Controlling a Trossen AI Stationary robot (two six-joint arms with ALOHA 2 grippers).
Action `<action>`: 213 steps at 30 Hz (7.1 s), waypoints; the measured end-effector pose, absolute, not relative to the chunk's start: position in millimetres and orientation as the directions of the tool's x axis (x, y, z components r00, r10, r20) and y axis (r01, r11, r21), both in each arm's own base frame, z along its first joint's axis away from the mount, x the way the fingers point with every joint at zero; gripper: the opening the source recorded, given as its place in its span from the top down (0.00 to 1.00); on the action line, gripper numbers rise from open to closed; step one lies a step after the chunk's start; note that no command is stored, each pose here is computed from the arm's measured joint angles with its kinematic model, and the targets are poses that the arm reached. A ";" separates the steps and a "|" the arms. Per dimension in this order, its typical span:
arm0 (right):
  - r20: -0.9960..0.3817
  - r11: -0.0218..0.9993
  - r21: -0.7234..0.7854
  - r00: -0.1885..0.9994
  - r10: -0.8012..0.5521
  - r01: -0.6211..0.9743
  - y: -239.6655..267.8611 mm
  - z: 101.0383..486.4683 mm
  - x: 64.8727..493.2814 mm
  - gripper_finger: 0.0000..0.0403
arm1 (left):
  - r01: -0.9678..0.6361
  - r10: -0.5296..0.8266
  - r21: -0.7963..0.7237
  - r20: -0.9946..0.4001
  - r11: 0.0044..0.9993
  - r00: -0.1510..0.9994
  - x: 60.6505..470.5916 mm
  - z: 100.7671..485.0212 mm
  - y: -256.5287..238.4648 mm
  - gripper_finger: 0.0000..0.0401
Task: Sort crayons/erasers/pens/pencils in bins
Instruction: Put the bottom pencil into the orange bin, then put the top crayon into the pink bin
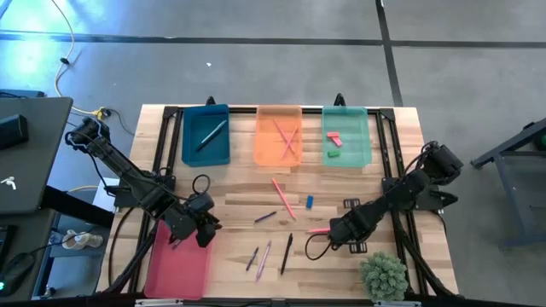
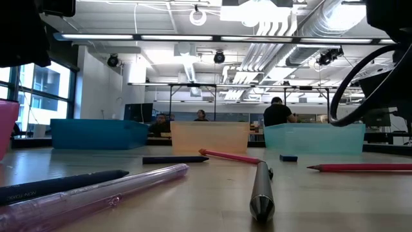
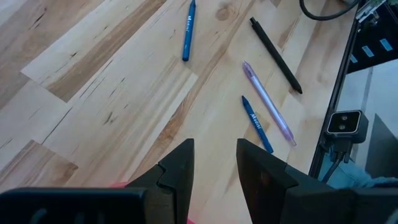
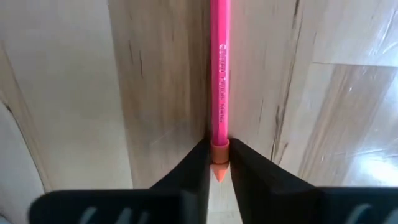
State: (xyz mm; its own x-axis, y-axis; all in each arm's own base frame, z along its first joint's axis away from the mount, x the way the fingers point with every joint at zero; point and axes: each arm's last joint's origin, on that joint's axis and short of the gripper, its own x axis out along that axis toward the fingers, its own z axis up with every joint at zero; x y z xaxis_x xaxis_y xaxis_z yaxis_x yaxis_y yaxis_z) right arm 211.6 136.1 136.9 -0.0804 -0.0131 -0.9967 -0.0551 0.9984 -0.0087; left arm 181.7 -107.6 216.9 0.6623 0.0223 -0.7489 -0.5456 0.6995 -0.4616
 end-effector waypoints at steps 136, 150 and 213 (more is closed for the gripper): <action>-0.600 0.712 0.324 0.717 -0.355 0.623 -117.4 144.7 329.9 0.80 | -0.456 0.429 0.097 -0.550 0.885 0.716 227.1 234.3 -11.7 0.72; -0.533 0.745 0.317 0.760 -0.372 0.587 -115.8 171.7 325.7 0.76 | -0.455 0.430 0.101 -0.555 0.885 0.712 226.8 233.7 -11.6 0.72; -0.697 0.816 0.068 0.613 -0.373 0.574 -60.6 238.5 259.9 0.76 | -0.339 0.032 -0.130 -0.901 0.932 0.433 342.6 175.8 -23.6 0.54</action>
